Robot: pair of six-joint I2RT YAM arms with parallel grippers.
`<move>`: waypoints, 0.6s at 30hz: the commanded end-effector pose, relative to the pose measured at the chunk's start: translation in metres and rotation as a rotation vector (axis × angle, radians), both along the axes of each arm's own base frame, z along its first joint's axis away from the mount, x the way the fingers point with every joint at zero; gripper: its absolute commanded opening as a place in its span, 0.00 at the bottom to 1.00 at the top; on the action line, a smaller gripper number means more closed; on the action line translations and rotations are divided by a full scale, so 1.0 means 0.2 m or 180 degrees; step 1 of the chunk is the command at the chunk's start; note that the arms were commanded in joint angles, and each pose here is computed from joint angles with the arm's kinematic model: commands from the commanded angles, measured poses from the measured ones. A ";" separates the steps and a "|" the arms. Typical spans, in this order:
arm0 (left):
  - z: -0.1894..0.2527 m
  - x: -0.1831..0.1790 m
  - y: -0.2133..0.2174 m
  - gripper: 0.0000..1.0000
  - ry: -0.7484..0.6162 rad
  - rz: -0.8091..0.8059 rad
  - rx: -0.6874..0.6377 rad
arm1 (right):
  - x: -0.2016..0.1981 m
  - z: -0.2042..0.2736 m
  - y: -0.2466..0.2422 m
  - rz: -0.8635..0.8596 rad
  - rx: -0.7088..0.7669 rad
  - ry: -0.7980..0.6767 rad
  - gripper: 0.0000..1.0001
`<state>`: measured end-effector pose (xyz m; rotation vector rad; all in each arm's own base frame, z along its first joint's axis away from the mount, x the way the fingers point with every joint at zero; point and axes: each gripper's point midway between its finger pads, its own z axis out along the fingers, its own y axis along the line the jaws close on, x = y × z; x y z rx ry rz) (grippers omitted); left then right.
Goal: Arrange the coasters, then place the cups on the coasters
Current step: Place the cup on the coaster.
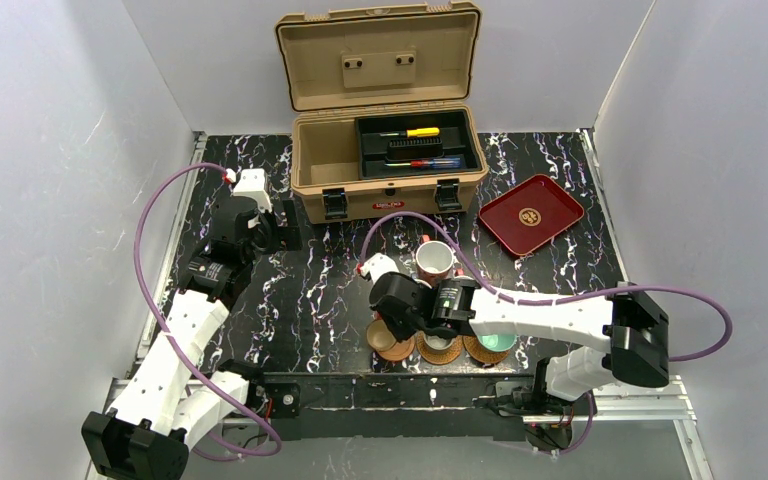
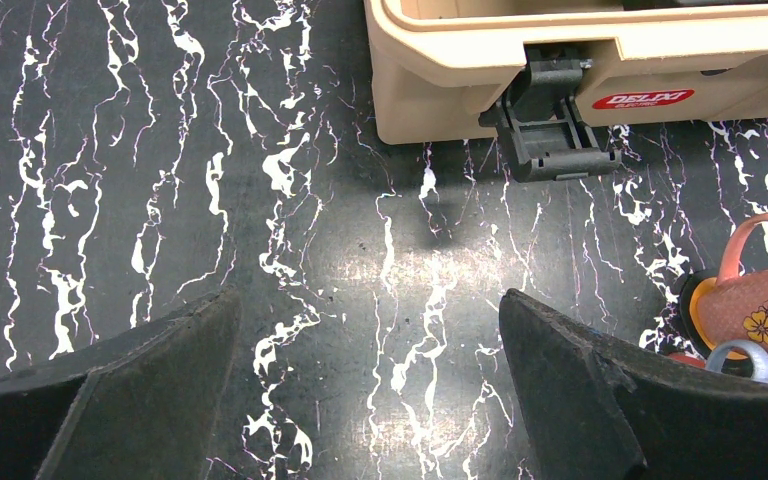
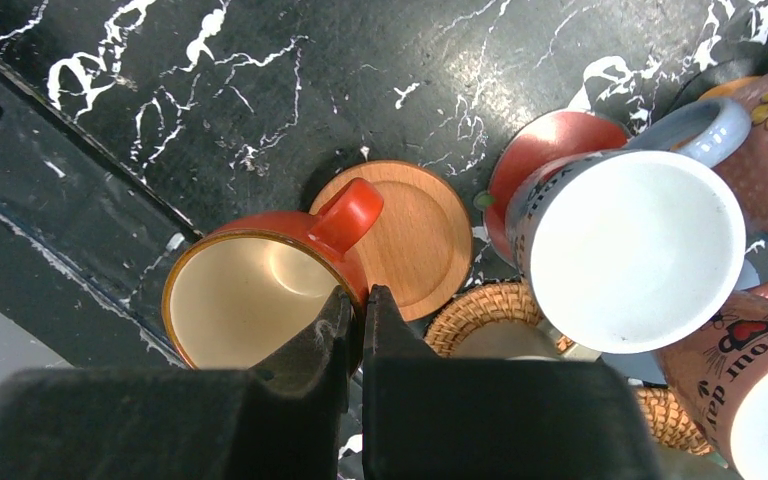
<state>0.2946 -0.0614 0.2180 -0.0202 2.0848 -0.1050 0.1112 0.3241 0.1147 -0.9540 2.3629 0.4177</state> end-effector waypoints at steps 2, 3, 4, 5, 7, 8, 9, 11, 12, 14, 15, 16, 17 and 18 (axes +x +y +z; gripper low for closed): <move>0.00 0.00 0.01 0.99 -0.0024 0.0022 0.0012 | 0.01 -0.03 0.02 -0.0120 0.0076 0.0002 0.01; 0.00 0.00 0.02 0.99 -0.0025 0.0025 0.0012 | 0.00 -0.04 0.01 -0.0119 0.0060 0.0017 0.01; 0.00 0.00 0.02 0.99 -0.0020 0.0023 0.0015 | 0.00 -0.04 0.01 -0.0125 0.0056 0.0024 0.01; 0.00 0.00 0.01 0.99 -0.0019 0.0024 0.0014 | 0.00 -0.05 0.01 -0.0134 0.0047 0.0026 0.01; 0.00 0.00 0.01 0.99 -0.0015 0.0023 0.0016 | 0.01 -0.06 0.00 -0.0147 0.0021 0.0014 0.01; 0.00 0.00 0.01 0.99 -0.0015 0.0023 0.0014 | 0.00 -0.07 0.00 -0.0145 0.0011 0.0019 0.01; 0.00 0.00 0.01 0.99 -0.0015 0.0022 0.0016 | 0.00 -0.08 -0.01 -0.0146 -0.0001 0.0025 0.01; 0.00 0.00 0.01 0.99 -0.0008 0.0024 0.0016 | 0.00 -0.09 -0.02 -0.0157 -0.0032 0.0037 0.01; 0.00 0.00 0.02 0.99 -0.0006 0.0026 0.0018 | 0.00 -0.10 -0.02 -0.0164 -0.0042 0.0037 0.01; -0.01 0.00 0.01 1.00 0.0000 0.0025 0.0016 | 0.00 -0.11 -0.03 -0.0182 -0.0058 0.0033 0.01; 0.00 0.00 0.01 0.99 -0.0005 0.0025 0.0016 | 0.00 -0.11 -0.04 -0.0191 -0.0062 0.0027 0.01; -0.01 0.00 0.01 0.99 -0.0001 0.0027 0.0014 | 0.01 -0.11 -0.04 -0.0200 -0.0067 0.0025 0.01; -0.01 0.00 0.01 0.99 0.0000 0.0026 0.0013 | 0.01 -0.11 -0.04 -0.0208 -0.0064 0.0023 0.01; -0.01 0.00 0.01 0.99 0.0000 0.0028 0.0013 | 0.01 -0.11 -0.04 -0.0212 -0.0066 0.0020 0.01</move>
